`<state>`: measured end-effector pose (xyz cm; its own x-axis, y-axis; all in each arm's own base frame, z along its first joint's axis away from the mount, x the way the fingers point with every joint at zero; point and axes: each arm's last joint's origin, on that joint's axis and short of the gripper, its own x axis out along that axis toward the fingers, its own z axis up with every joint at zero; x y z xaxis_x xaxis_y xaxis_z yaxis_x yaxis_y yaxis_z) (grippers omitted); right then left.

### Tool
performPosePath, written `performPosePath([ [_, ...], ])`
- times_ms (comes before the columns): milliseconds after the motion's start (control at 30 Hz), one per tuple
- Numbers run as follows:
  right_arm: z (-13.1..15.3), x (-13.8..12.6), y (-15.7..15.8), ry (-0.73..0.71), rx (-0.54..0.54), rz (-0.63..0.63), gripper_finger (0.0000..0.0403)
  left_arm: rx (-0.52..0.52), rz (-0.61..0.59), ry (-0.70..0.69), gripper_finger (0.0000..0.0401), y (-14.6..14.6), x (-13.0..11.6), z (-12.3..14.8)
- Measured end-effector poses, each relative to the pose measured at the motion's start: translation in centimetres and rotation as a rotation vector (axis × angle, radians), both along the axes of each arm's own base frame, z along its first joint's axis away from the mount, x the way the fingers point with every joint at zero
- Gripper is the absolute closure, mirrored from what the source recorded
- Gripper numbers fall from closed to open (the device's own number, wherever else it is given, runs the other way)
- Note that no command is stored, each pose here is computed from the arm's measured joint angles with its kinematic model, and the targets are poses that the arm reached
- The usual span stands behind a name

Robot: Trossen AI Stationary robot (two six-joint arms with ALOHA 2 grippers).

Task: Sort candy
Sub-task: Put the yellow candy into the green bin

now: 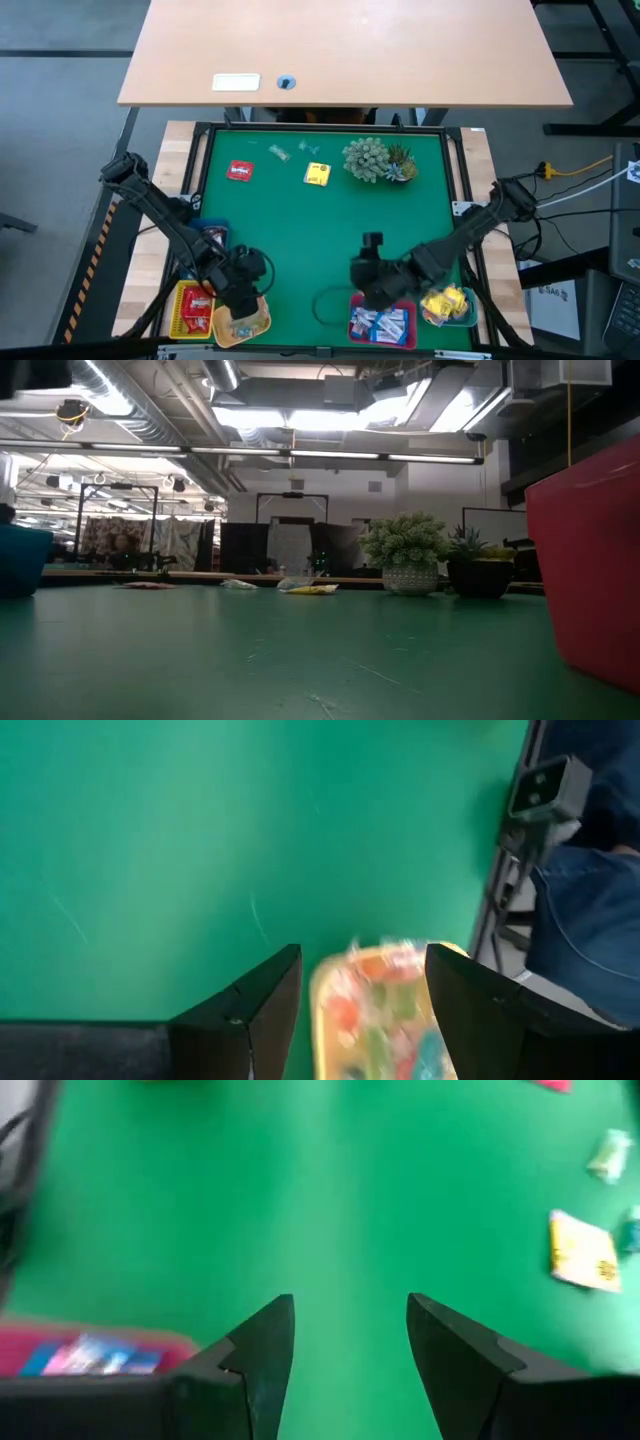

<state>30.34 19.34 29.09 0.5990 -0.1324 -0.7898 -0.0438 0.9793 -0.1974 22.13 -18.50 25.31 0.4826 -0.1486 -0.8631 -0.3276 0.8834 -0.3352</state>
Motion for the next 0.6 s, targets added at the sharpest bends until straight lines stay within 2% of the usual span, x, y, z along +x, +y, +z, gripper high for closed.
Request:
performPosePath([
  [167,0.4,2.9,-3.8,-0.067,-0.002,-0.076,0.0207,0.053,-0.027,-0.029,0.0201,0.8,0.7,0.0],
  [433,1.4,6.9,-11.5,-0.179,-0.078,-0.131,0.0207,0.079,-0.05,-0.035,0.0201,1.3,1.1,0.0],
  [600,0.7,8.6,-16.4,-0.178,-0.087,-0.202,0.0207,0.075,-0.051,-0.038,0.0201,1.3,1.1,0.1],
])
